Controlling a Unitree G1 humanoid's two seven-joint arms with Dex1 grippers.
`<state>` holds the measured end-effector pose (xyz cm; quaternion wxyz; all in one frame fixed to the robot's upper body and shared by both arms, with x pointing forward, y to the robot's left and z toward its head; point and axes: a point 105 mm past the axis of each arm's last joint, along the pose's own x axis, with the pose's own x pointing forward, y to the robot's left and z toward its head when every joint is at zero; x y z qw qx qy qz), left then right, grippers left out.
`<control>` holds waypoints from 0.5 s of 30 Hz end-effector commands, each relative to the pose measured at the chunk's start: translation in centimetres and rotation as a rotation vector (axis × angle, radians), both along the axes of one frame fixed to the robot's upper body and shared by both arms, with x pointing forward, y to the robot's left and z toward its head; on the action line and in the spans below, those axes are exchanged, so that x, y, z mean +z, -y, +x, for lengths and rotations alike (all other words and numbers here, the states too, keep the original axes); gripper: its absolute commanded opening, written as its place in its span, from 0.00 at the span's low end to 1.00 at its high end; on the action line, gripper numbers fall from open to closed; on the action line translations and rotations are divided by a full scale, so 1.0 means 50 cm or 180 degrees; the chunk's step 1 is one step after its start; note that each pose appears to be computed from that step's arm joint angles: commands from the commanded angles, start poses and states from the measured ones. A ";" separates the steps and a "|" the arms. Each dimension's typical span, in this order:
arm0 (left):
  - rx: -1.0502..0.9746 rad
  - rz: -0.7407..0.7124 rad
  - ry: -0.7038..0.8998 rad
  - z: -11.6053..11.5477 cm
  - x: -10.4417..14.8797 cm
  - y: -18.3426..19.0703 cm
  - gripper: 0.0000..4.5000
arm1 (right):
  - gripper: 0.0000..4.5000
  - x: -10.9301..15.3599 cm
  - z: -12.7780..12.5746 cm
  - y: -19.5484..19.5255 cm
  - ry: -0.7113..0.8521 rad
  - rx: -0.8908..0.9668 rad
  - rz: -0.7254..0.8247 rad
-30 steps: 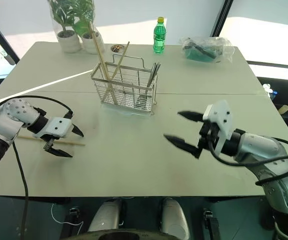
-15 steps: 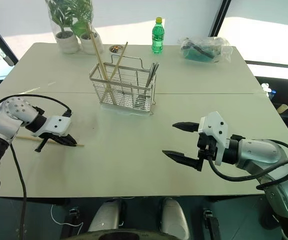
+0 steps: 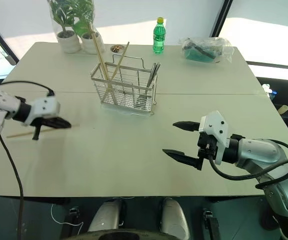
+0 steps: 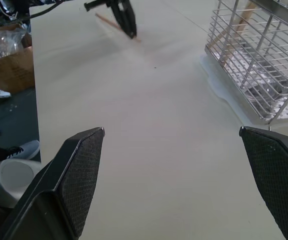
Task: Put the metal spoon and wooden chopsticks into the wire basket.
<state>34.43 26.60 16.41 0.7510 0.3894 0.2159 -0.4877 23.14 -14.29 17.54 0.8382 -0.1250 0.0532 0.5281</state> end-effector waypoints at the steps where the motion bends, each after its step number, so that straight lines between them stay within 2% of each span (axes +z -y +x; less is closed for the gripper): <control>1: 0.0453 -0.0797 0.0667 0.030 0.134 -0.006 0.02 | 1.00 0.017 0.003 -0.001 0.0147 0.0027 0.0006; 4: 0.0735 -0.1584 0.0963 0.034 0.231 -0.008 0.02 | 1.00 0.018 0.006 -0.002 0.0148 0.0034 0.0012; 6: 0.0798 -0.2179 0.1212 0.024 0.312 -0.008 0.02 | 1.00 0.021 0.009 -0.004 0.0149 0.0050 0.0025; 9: 0.0793 -0.2755 0.1606 0.012 0.404 -0.009 0.02 | 1.00 0.024 0.014 -0.005 0.0153 0.0068 0.0035; 10: 0.0889 -0.3120 0.1991 0.017 0.470 -0.015 0.02 | 1.00 0.027 0.019 -0.007 0.0162 0.0070 0.0046; 12: 0.0998 -0.3623 0.2510 0.024 0.556 -0.015 0.02 | 1.00 0.030 0.025 -0.010 0.0175 0.0078 0.0071; 13: 0.1033 -0.3808 0.2637 0.031 0.580 -0.007 0.02 | 1.00 0.031 0.026 -0.012 0.0176 0.0083 0.0087; 15: 0.1048 -0.4012 0.2660 0.047 0.596 0.012 0.02 | 1.00 0.031 0.028 -0.016 0.0178 0.0092 0.0100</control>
